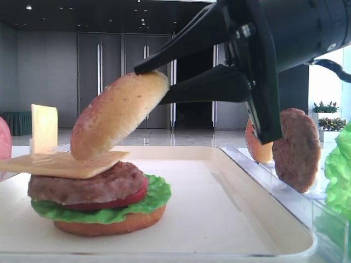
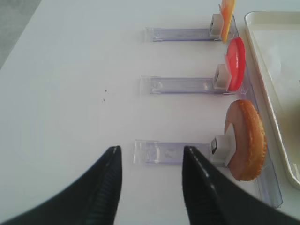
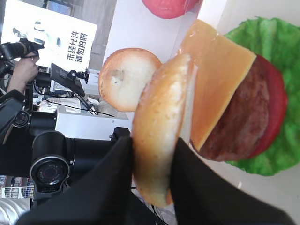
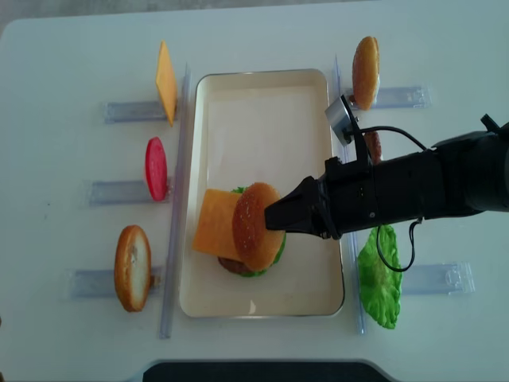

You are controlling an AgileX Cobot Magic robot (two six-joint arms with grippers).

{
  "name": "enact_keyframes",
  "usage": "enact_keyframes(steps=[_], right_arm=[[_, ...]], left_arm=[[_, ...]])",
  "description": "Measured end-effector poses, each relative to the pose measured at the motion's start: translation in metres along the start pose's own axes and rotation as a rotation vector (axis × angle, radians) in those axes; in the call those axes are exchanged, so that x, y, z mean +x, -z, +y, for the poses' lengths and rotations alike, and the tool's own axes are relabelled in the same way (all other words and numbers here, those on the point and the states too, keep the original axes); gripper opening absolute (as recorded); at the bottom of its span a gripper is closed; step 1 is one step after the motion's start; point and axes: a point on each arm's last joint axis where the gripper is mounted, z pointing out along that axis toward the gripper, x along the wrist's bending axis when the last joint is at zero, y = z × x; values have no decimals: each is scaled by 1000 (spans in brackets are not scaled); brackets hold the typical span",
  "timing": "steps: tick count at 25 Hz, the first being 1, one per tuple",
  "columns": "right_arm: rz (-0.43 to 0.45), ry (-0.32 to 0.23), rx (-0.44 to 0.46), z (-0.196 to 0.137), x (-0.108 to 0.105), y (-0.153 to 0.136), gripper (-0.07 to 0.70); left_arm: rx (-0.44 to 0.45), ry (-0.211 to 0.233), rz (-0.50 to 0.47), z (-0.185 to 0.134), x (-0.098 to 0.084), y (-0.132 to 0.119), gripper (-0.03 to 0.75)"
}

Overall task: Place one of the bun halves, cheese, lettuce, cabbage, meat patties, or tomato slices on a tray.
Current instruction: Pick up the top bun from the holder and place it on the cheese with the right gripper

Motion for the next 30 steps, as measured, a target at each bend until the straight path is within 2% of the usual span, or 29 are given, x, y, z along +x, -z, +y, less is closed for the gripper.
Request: enact_keyframes(steps=[10,17,30], right_arm=[[-9,-32,-12,13,12,-11,185],[-42,-12,-2,12,17,-21,185],[-99,-19,-17,13,14,-24,185]], left_arm=[[0,0,0,0,0,0,328],[0,0,0,0,0,0,328],[0,0,1,0,0,0,328]])
